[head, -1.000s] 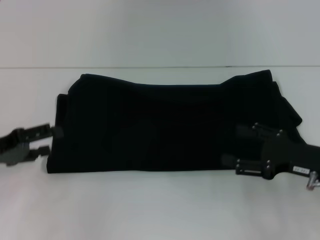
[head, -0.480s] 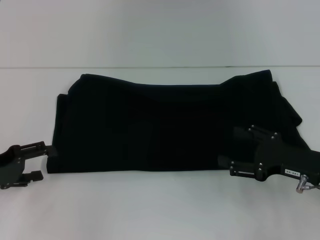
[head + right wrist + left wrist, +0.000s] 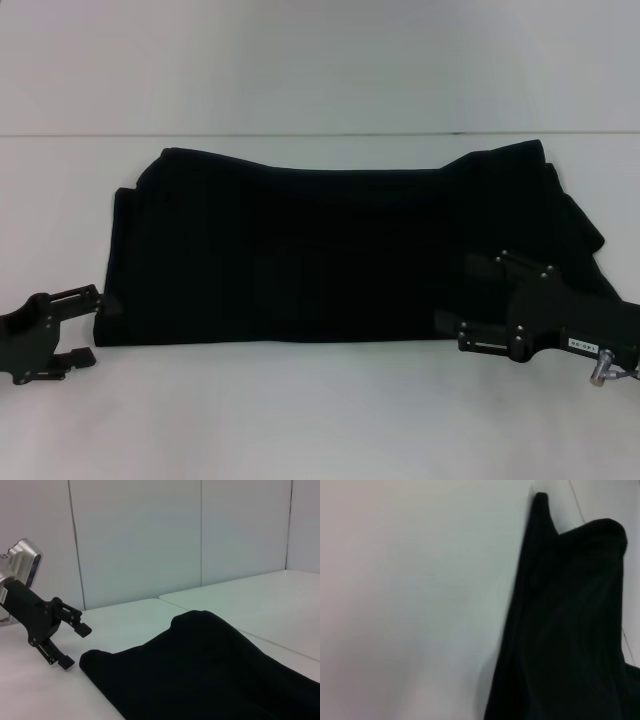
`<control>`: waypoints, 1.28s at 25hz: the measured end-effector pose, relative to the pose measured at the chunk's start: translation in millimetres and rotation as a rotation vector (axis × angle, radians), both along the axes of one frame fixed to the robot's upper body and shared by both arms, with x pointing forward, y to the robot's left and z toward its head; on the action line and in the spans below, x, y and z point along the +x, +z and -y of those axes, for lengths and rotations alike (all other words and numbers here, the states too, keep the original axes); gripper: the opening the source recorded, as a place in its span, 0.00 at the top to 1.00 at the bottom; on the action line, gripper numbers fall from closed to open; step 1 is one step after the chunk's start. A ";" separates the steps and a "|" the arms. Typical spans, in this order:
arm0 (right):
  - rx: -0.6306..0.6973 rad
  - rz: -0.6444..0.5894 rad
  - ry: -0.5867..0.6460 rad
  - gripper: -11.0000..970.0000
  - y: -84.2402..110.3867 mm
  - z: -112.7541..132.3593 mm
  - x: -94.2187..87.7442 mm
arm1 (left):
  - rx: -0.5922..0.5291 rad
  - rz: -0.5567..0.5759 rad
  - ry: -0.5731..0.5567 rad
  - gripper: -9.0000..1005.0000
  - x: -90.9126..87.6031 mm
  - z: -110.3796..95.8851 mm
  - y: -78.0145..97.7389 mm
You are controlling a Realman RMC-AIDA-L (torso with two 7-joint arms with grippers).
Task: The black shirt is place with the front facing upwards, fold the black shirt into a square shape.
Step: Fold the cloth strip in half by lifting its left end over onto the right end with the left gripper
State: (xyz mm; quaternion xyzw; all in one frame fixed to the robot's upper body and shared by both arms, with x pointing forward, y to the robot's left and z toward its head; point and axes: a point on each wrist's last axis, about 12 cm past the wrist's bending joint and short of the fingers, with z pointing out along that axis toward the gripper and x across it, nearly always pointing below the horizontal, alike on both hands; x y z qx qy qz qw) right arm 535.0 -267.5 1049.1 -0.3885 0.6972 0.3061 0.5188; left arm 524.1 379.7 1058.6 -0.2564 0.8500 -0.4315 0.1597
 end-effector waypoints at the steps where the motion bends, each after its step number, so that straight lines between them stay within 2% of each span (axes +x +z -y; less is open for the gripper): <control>1: 0.000 -0.001 0.000 0.04 0.0 0.0 0.0 | -0.002 -0.005 0.007 0.07 0.5 0.4 -0.7; 13: 0.013 -0.012 0.008 0.04 -1.3 -1.6 -2.2 | -0.013 -0.029 0.039 0.07 10.0 11.9 -8.2; 27: 0.020 -0.020 0.026 0.04 -2.9 -5.9 -4.0 | 0.017 0.008 0.023 0.07 33.3 27.7 -1.2; 32: 0.019 -0.018 0.044 0.04 -2.5 -7.7 -4.6 | 0.026 0.012 0.019 0.07 33.9 28.4 -1.7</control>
